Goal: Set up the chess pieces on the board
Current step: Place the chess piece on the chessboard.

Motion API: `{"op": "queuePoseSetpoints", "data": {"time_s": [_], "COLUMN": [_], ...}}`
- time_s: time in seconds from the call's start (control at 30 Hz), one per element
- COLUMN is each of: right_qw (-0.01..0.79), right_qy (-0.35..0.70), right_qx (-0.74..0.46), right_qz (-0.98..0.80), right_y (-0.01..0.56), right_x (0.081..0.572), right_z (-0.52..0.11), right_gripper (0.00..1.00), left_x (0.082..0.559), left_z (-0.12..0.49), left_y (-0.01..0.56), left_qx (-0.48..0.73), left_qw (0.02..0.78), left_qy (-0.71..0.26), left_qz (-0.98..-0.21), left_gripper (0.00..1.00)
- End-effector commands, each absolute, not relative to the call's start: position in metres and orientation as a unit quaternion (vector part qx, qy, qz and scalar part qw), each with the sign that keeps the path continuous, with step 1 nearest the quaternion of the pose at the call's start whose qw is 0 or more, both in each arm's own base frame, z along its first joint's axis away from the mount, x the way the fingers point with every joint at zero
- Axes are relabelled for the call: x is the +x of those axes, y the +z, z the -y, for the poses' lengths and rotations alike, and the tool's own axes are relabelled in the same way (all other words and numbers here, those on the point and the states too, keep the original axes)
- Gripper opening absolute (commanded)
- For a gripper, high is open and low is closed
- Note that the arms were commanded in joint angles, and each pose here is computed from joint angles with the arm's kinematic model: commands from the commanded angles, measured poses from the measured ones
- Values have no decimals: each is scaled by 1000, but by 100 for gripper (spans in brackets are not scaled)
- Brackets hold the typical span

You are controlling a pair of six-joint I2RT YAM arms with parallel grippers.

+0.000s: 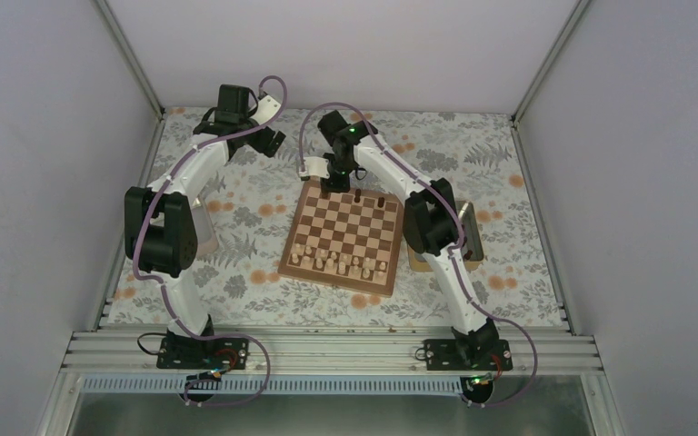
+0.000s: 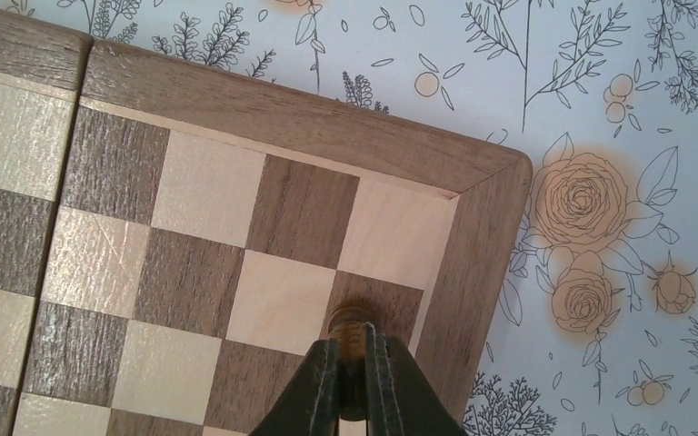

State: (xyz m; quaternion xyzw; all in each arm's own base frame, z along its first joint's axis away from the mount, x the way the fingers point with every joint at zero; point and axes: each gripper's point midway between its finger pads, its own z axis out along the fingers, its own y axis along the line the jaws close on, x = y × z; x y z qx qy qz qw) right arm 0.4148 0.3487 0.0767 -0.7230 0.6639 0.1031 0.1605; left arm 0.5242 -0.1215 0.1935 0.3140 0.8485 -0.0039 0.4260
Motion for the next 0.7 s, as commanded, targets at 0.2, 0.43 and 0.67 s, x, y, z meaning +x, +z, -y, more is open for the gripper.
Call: {"op": "queuePoseSetpoints", "data": {"time_s": [0.2, 0.43, 0.67], "right_qw": [146, 150, 160], "right_qy": [102, 93, 91], "right_qx": [-730, -727, -726], "right_qz": [-660, -664, -662], "right_y": [61, 62, 68], "right_x": [412, 417, 417], "right_z": [-346, -344, -345], "right_gripper": [6, 14, 23], "left_x": [520, 520, 520], "left_z": [127, 128, 129], "left_y": [206, 203, 203], "left_qx": [321, 324, 324], "left_qw": [436, 432, 431], "left_qy": [-13, -16, -16], "left_qz": [-841, -842, -842], "left_gripper": [100, 100, 100]}}
